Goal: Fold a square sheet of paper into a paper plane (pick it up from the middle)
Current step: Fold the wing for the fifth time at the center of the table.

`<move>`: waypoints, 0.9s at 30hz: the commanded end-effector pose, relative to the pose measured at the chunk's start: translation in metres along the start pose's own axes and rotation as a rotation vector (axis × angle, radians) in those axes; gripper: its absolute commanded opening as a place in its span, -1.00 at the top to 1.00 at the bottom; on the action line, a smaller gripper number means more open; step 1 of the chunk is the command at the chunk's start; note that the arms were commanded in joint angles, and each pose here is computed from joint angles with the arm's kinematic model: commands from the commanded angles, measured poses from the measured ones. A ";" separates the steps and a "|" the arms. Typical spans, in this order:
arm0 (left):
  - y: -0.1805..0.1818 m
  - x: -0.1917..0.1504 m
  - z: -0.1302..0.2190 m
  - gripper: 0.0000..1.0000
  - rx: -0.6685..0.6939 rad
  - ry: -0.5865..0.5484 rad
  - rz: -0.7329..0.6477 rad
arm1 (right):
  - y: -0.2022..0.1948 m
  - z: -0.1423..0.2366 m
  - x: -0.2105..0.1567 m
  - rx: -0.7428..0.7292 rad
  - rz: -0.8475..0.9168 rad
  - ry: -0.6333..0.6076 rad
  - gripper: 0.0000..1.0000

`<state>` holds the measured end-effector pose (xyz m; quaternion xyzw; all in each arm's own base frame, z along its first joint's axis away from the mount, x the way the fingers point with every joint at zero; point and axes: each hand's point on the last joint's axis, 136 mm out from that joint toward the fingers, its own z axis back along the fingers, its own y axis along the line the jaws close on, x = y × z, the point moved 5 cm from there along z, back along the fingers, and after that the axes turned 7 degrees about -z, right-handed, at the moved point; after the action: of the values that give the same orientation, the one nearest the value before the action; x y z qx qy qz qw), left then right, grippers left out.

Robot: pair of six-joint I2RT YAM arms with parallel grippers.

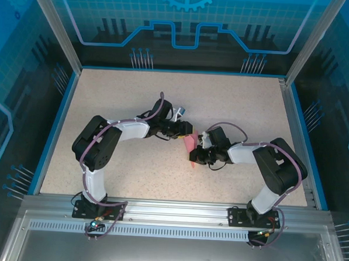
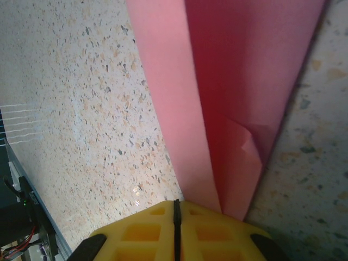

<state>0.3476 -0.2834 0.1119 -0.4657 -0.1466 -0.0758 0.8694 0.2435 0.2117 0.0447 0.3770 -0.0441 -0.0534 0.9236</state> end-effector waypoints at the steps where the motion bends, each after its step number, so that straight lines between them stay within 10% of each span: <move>1: 0.001 -0.010 -0.006 0.09 -0.034 0.038 -0.010 | -0.048 -0.003 -0.033 -0.184 -0.132 0.127 0.82; 27: 0.075 0.023 -0.026 0.17 0.148 -0.011 0.119 | -0.054 0.000 -0.042 -0.200 -0.122 0.160 0.84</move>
<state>0.3835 -0.2785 0.0631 -0.4412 -0.1244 -0.0287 0.8883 0.2433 0.2110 0.0439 0.3781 -0.0422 -0.0449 0.9237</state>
